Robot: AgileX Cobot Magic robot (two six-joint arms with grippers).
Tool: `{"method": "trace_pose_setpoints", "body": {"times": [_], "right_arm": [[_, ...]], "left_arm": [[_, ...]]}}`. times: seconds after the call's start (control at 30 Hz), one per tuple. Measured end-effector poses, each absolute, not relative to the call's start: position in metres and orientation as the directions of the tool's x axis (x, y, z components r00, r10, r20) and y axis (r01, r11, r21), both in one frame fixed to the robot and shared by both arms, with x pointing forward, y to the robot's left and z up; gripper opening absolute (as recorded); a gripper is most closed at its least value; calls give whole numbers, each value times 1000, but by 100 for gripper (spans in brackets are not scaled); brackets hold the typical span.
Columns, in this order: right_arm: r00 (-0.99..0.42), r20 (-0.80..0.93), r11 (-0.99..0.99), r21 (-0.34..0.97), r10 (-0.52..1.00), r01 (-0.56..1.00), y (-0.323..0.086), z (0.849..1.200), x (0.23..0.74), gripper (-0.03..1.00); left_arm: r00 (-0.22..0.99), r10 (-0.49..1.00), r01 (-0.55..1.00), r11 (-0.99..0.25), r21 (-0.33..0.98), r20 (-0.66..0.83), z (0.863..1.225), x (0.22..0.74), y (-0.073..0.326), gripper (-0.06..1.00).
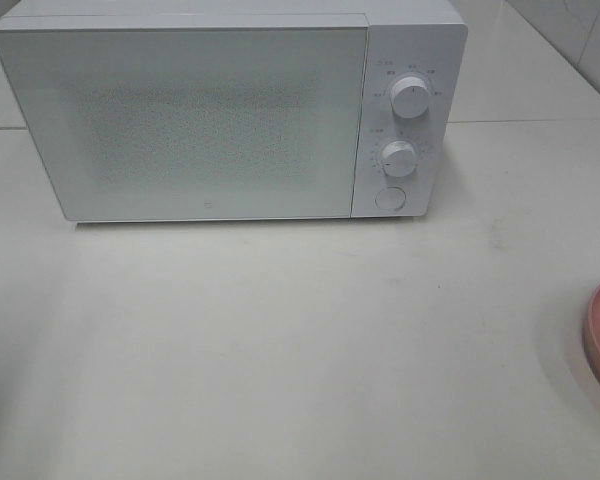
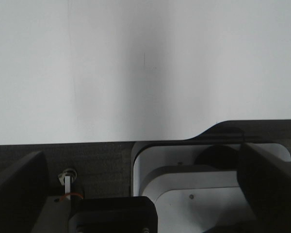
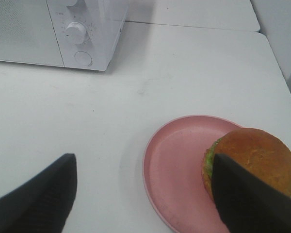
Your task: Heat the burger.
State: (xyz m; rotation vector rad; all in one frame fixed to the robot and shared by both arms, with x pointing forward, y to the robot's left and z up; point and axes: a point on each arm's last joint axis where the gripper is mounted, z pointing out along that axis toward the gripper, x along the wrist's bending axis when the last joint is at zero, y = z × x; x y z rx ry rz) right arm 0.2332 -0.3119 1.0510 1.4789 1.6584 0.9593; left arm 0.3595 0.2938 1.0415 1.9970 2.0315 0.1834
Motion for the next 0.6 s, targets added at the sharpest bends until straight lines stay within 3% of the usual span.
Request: {"method": "trace_pose_setpoints", "body": {"times": [0.23, 0.47, 0.6], "right_arm": [[-97, -28, 71, 879, 995, 471, -312, 1051, 233, 75], [-97, -28, 71, 879, 995, 471, -312, 1051, 233, 75], [-97, -28, 71, 879, 995, 471, -312, 1051, 233, 75]], "left_arm": [[16, 994, 889, 34, 456, -104, 1045, 325, 293, 99], [38, 995, 725, 34, 688, -89, 1051, 283, 293, 99], [45, 996, 661, 32, 750, -83, 1055, 270, 292, 99]]}}
